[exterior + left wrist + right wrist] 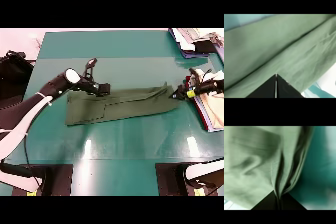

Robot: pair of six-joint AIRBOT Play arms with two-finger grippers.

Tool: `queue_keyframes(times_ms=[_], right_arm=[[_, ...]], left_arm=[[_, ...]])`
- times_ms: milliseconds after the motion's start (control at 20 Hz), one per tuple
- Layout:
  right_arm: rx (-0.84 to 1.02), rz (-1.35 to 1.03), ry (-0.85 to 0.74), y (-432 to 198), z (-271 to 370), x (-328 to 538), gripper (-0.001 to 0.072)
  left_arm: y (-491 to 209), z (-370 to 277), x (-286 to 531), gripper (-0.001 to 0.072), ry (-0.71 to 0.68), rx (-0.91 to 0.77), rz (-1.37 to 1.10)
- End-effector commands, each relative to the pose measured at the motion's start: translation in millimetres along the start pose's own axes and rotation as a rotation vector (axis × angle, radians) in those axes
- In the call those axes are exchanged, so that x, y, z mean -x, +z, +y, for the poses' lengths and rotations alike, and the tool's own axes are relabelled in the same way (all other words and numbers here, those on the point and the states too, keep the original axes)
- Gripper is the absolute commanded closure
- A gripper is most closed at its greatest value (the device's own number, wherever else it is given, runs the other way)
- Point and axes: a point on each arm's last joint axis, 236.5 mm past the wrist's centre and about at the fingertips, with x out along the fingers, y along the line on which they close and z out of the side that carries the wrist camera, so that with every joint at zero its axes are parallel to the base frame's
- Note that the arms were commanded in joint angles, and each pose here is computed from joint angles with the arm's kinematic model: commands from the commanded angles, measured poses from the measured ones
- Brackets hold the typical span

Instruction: Fold the shirts.

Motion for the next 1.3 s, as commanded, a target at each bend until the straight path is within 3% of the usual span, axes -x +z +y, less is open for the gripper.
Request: queue_keyframes(times_ms=[0, 450, 800, 1000, 1250], right_arm=[[0.149, -0.091, -0.005, 24.1, 64.2, 49.5, 0.0696], [0.447, -0.208, 0.064, 19.3, 257.3, 85.5, 0.0696], [0.567, -0.206, 0.159, -7.5, 342.3, 54.2, 0.0696], [0.630, -0.224, 0.212, -22.5, 382.3, 37.9, 0.0696], [0.670, -0.112, 0.436, -75.9, 461.4, -35.7, 0.0695]], left_arm=[[-8.0, -16.2, -38.3, 0.0682, -0.027, -0.012, 0.041], [-7.8, -29.5, -100.5, 0.0682, -0.063, 0.000, 0.119], [1.7, -25.2, -93.9, 0.0682, -0.058, 0.000, 0.112], [45.2, 11.1, -23.2, 0.0682, 0.001, -0.024, 0.099], [140.6, 68.9, 173.3, 0.0682, 0.154, -0.019, -0.233]])
